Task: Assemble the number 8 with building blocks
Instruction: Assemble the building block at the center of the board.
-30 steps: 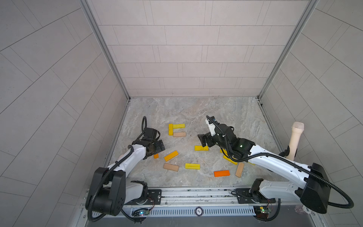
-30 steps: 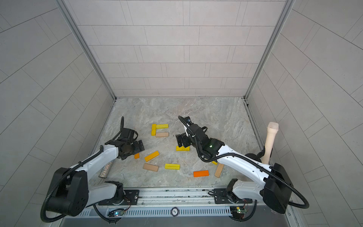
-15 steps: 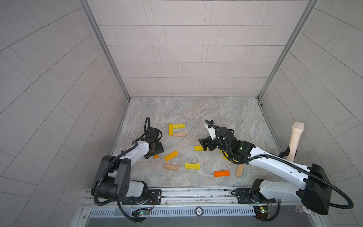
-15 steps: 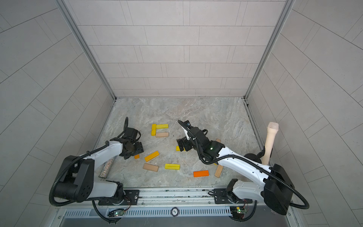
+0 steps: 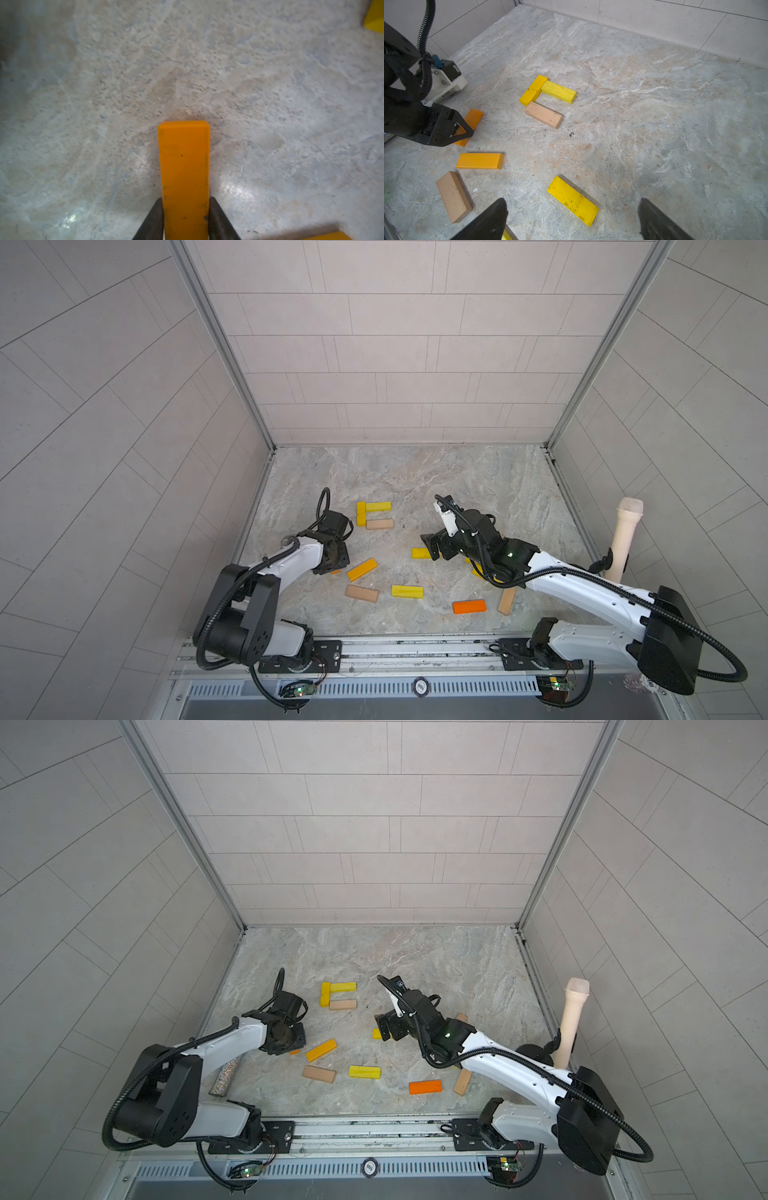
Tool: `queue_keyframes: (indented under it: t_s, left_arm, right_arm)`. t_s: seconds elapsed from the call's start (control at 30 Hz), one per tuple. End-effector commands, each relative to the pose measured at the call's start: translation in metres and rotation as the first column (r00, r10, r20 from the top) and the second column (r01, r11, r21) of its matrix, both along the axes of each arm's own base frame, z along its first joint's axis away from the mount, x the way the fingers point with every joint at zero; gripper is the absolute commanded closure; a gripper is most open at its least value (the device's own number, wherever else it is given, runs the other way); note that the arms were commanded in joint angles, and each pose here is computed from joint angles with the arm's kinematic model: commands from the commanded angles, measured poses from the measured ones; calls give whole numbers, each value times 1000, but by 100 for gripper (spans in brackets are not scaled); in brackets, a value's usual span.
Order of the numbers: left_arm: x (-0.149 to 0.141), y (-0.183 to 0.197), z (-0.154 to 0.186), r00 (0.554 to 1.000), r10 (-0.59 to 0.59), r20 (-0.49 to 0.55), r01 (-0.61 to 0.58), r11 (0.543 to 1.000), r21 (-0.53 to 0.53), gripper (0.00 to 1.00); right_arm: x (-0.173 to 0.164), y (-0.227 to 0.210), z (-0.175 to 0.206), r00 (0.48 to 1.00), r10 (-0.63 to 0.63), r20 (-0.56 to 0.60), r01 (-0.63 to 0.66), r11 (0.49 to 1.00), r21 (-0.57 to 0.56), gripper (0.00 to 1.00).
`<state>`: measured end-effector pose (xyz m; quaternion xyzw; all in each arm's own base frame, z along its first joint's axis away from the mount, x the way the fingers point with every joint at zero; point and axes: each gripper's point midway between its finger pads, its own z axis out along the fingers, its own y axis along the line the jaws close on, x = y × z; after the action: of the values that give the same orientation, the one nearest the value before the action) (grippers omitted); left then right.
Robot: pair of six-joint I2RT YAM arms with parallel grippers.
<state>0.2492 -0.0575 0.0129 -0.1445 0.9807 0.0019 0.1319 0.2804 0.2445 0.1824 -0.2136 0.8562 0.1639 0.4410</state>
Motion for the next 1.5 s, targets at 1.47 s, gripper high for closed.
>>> queue_keyframes:
  t_s: [1.47]
  left_arm:
    - [76, -77, -2, 977, -214, -13, 212, 974, -83, 59]
  right_arm:
    - [8, -15, -5, 998, -62, -7, 62, 998, 7, 0]
